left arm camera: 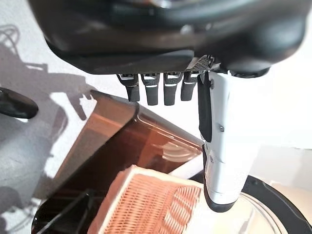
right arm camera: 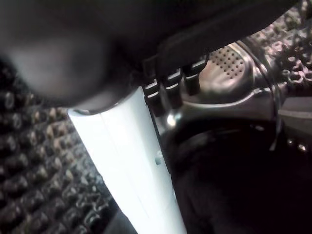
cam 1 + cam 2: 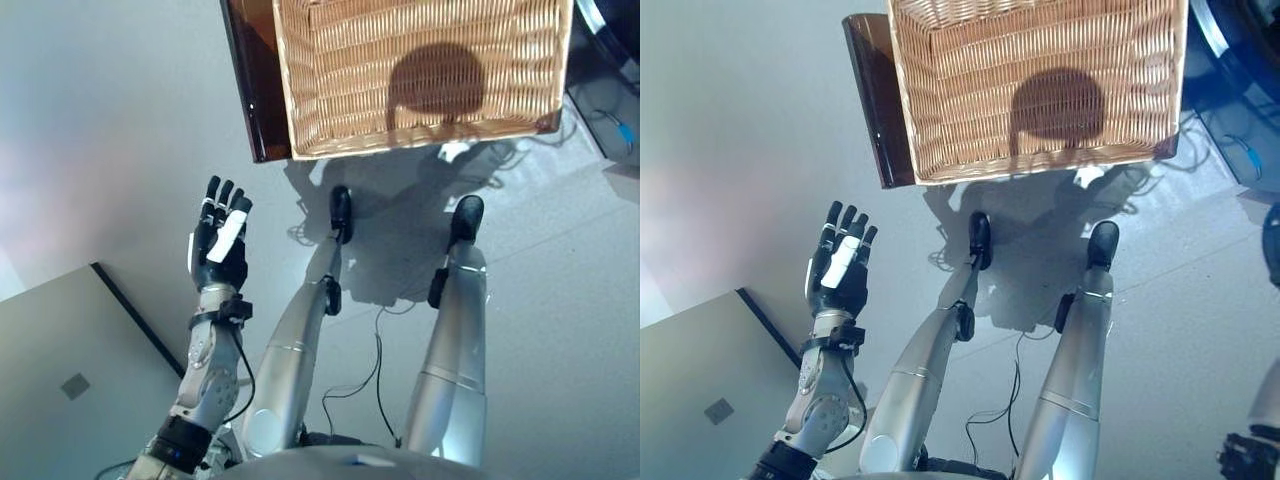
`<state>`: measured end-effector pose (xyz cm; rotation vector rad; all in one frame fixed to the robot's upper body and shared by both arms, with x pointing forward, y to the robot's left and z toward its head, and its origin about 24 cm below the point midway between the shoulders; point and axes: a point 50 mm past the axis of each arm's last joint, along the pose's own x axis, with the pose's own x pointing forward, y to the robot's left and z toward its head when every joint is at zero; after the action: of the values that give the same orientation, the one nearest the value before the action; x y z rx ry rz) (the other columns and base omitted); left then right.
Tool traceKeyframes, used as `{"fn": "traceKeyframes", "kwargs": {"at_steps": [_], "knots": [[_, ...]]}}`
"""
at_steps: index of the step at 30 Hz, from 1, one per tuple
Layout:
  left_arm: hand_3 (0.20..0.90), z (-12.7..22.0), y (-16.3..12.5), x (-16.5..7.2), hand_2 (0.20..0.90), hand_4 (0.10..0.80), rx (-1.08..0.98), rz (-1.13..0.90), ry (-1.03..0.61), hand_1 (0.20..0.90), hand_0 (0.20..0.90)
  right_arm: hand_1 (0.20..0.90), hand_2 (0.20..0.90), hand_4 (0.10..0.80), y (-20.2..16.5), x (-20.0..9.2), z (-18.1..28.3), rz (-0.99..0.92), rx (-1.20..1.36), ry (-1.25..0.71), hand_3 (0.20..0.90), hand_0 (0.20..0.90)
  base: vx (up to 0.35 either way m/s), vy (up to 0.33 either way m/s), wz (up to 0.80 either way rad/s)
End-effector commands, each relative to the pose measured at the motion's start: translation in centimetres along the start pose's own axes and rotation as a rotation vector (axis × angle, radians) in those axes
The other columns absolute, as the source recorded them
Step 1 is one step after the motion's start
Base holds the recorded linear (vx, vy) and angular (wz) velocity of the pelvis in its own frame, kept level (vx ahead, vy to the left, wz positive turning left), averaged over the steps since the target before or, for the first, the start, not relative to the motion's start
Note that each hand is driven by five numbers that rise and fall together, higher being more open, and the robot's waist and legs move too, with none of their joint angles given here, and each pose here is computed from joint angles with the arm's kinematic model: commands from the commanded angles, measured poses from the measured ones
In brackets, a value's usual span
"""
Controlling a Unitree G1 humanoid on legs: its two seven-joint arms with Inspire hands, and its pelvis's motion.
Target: Pick up the clothes and place them into the washing machine
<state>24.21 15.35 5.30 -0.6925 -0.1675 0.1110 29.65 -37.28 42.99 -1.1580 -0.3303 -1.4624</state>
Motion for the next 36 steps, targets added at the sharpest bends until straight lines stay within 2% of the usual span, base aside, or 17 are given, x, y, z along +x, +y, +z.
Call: {"fn": "traceKeyframes", "kwargs": {"at_steps": [1,13,26,36], "knots": [[0.9,4.2,0.7,0.8,0.9,0.8,0.027,-0.007,-0.214,0.9,0.9,0.9,0.9,0.8,-5.4,2.4,2.1,-0.345,-0.133,-0.174,0.9,0.9,-0.022,0.061,-0.02],[0.9,4.1,0.0,1.2,0.9,0.8,0.034,-0.035,-0.225,0.9,0.9,0.9,0.9,0.8,-5.3,2.1,0.1,-0.428,-0.253,-0.16,0.9,0.9,-0.023,0.037,0.02],[0.9,4.4,0.3,1.1,0.9,0.8,0.037,-0.03,-0.228,0.9,0.9,0.9,0.9,0.8,-3.0,1.0,1.2,-0.308,-0.24,-0.201,0.9,0.9,-0.015,0.018,0.04],[0.9,4.3,0.4,1.1,0.9,0.8,0.027,-0.022,-0.228,0.9,0.9,0.9,0.9,0.8,0.6,-1.5,1.7,-0.187,-0.198,-0.221,0.9,0.9,-0.01,0.025,0.04]]}}
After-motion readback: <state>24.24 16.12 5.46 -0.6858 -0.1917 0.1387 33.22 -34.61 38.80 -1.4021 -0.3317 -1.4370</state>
